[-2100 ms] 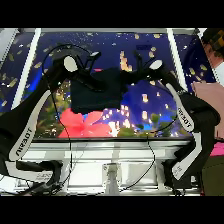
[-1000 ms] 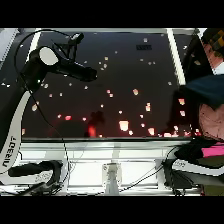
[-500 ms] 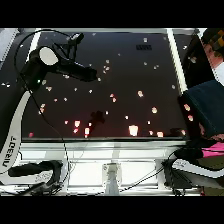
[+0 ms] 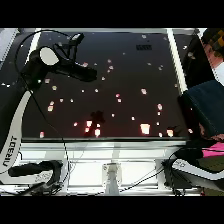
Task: Fold the clothes and pants, and hang the long-sleeved shirts on hangers.
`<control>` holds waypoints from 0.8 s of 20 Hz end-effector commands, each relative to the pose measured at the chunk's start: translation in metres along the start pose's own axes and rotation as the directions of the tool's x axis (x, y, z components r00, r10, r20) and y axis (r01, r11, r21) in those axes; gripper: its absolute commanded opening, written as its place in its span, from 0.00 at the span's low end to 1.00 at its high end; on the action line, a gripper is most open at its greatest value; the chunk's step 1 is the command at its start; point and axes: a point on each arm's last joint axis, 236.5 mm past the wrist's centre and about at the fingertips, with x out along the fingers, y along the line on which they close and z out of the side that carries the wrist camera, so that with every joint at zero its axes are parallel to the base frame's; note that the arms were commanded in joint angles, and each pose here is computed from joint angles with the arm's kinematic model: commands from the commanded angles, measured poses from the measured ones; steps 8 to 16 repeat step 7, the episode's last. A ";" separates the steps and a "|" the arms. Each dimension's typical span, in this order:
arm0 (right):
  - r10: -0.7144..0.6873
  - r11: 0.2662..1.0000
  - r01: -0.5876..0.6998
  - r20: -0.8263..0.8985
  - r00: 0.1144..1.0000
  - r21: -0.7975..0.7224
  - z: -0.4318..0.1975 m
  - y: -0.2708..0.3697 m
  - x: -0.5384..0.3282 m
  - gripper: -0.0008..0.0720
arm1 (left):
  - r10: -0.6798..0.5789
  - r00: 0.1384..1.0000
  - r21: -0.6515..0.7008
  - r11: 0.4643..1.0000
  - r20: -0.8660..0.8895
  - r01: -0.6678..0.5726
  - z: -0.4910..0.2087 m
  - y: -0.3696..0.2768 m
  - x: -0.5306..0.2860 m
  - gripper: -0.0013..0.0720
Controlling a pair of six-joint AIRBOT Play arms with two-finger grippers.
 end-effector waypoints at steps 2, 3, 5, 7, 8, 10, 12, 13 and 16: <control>0.217 0.975 -0.220 0.201 0.955 -0.006 0.044 0.050 -0.025 0.10 | 0.000 1.000 -0.001 1.000 0.000 0.000 0.000 0.000 0.000 0.06; 0.233 0.971 -0.238 0.231 0.945 -0.006 0.051 0.054 -0.031 0.06 | 0.000 1.000 -0.001 1.000 0.000 0.000 0.000 0.000 0.000 0.06; 0.242 0.969 -0.248 0.277 0.930 -0.011 0.060 0.055 -0.040 0.06 | 0.000 1.000 -0.001 1.000 0.000 0.000 0.000 0.000 0.000 0.06; 0.249 0.966 -0.257 0.292 0.923 -0.011 0.063 0.057 -0.044 0.06 | 0.000 1.000 -0.001 1.000 0.000 0.000 0.000 0.000 0.000 0.06; 0.249 0.966 -0.257 0.292 0.923 -0.011 0.063 0.057 -0.044 0.06 | 0.000 1.000 -0.001 1.000 0.000 0.000 0.000 0.000 0.000 0.06; 0.249 0.966 -0.257 0.292 0.923 -0.011 0.063 0.057 -0.044 0.06 | 0.000 1.000 -0.001 1.000 0.000 0.000 0.000 0.000 0.000 0.06; 0.249 0.966 -0.257 0.292 0.923 -0.011 0.063 0.057 -0.044 0.06 | 0.000 1.000 -0.001 1.000 0.000 0.000 0.000 0.000 0.000 0.06; 0.249 0.966 -0.257 0.292 0.923 -0.011 0.063 0.057 -0.044 0.06 | 0.000 1.000 -0.001 1.000 0.000 0.000 0.000 0.000 0.000 0.06; 0.249 0.966 -0.257 0.292 0.923 -0.011 0.063 0.057 -0.044 0.06 | 0.000 1.000 -0.001 1.000 0.000 0.000 0.000 0.000 0.000 0.06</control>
